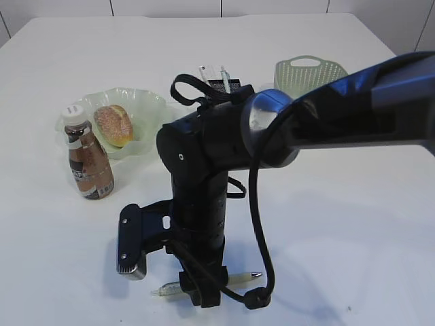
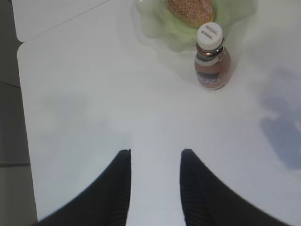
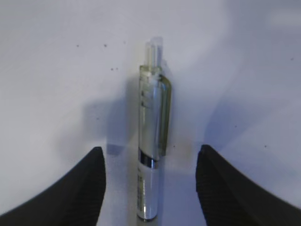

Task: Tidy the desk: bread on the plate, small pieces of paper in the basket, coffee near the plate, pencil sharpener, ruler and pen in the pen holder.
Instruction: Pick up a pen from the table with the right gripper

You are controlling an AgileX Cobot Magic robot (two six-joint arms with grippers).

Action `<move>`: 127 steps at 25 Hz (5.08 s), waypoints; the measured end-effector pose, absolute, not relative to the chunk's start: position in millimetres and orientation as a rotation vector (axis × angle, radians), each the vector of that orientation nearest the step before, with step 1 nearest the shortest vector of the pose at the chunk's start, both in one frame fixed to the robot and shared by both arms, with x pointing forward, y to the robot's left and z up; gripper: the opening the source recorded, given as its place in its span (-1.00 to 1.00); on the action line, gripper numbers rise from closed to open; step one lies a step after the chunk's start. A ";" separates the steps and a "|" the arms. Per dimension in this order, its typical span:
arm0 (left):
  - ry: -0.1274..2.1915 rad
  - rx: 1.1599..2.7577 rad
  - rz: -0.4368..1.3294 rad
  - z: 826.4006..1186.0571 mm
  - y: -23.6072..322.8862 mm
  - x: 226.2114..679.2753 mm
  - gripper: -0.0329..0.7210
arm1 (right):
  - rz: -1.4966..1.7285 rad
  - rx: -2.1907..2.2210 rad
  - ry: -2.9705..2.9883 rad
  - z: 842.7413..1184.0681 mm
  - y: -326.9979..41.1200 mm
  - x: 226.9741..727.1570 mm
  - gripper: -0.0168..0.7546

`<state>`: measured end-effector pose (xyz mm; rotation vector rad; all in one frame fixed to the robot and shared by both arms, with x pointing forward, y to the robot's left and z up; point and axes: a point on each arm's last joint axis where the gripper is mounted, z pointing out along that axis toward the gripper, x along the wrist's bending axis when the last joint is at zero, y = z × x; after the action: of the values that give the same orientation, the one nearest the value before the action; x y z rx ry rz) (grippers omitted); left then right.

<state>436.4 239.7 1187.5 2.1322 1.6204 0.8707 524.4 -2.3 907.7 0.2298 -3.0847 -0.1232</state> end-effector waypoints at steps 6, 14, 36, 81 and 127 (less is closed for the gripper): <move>1.620 2.132 0.871 1187.5 239.7 436.4 -0.27 | -0.112 0.228 -3.077 903.4 -2.3 524.5 0.28; 1.620 2.132 0.868 1187.4 239.6 436.3 -0.27 | -0.099 0.230 -3.068 897.8 -2.3 524.5 0.28; 1.620 2.132 0.868 1187.4 239.6 436.3 -0.27 | -0.056 0.216 -3.013 898.0 -4.8 519.9 0.28; 1.620 2.132 0.871 1187.5 239.7 436.4 -0.27 | -0.091 -0.262 -3.018 895.4 3.2 526.8 -0.58; 1.606 2.122 0.874 1188.0 238.6 437.8 -0.27 | -0.211 -1.549 -2.906 946.7 20.1 574.4 -0.59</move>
<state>437.8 238.6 1188.0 2.1222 1.6057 0.8742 574.4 20.1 946.7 -1.5494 -2.9062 -0.2111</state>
